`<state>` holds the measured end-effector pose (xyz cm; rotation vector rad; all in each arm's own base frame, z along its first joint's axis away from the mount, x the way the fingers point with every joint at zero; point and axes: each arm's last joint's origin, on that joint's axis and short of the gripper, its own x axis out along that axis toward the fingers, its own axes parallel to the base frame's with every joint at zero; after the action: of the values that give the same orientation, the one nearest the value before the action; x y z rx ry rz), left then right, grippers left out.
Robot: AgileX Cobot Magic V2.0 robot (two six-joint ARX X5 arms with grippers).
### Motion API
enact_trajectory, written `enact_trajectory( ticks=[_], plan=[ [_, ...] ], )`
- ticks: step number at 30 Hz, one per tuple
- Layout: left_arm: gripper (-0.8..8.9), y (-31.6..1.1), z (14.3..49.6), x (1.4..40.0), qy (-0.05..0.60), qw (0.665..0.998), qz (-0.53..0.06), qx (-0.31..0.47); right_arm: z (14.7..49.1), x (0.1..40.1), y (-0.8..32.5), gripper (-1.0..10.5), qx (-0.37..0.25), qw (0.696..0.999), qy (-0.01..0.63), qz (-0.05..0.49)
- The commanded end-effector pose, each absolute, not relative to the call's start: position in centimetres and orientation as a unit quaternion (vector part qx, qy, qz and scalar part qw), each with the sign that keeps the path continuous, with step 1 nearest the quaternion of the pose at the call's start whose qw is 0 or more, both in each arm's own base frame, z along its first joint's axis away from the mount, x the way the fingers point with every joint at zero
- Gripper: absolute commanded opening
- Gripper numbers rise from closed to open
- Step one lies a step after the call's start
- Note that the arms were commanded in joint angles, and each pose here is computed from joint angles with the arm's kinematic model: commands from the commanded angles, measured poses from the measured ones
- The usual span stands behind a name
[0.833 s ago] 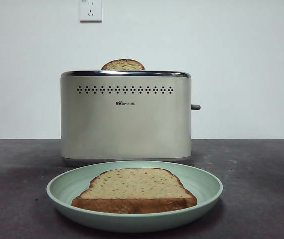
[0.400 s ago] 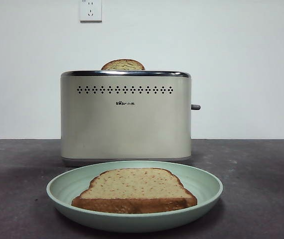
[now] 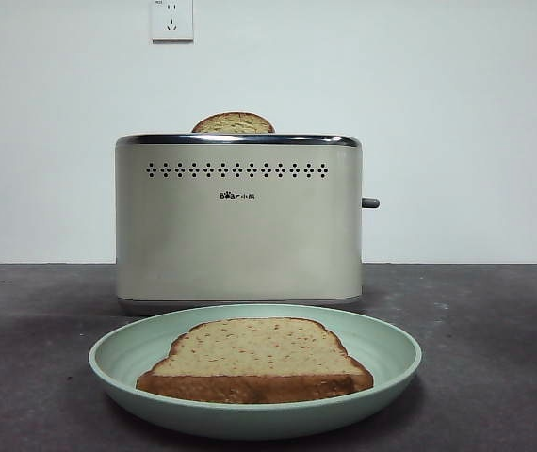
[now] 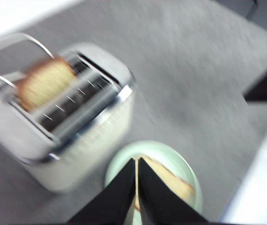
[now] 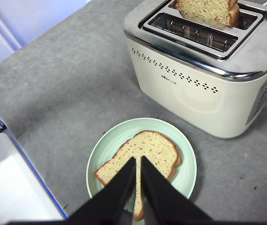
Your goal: Take the bread from the toaster,put the bread on the plate,put the plate on the table
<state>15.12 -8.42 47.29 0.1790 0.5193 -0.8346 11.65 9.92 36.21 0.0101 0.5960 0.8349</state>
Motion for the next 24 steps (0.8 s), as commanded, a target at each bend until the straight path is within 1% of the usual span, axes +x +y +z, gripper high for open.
enact_trajectory(
  ticks=[1, 3, 6, 10, 14, 17, 19, 24],
  plan=[
    [0.07, -6.9, 48.7, 14.1, 0.163, 0.910, -0.372, 0.083, 36.5, 11.7, 10.1, 0.0, 0.008, 0.871, 0.281, 0.404],
    [0.07, -5.8, 48.7, 13.5, 0.117, 0.927, -0.347, 0.080, 36.5, 11.7, 10.1, 0.0, 0.008, 0.871, 0.282, 0.403],
    [0.07, -4.2, 47.6, 12.5, 0.055, 0.949, -0.301, 0.078, 36.5, 11.7, 10.1, 0.0, 0.008, 0.871, 0.281, 0.403],
    [0.07, -2.6, 44.7, 11.4, -0.018, 0.966, -0.242, 0.084, 36.5, 11.6, 10.1, 0.0, 0.008, 0.871, 0.280, 0.404],
    [0.07, -1.5, 40.7, 10.2, -0.077, 0.976, -0.186, 0.089, 36.5, 11.6, 10.0, 0.0, 0.008, 0.871, 0.279, 0.404],
    [0.07, -1.1, 37.4, 9.6, -0.100, 0.980, -0.149, 0.087, 36.5, 11.6, 10.1, 0.0, 0.008, 0.871, 0.279, 0.404],
    [0.07, -0.8, 35.4, 9.4, -0.103, 0.984, -0.127, 0.075, 36.5, 11.6, 10.1, 0.0, 0.008, 0.871, 0.279, 0.404],
    [0.07, -0.4, 30.4, 9.4, -0.083, 0.993, -0.068, 0.048, 36.5, 11.6, 10.0, 0.0, 0.008, 0.871, 0.278, 0.404]
  ],
)
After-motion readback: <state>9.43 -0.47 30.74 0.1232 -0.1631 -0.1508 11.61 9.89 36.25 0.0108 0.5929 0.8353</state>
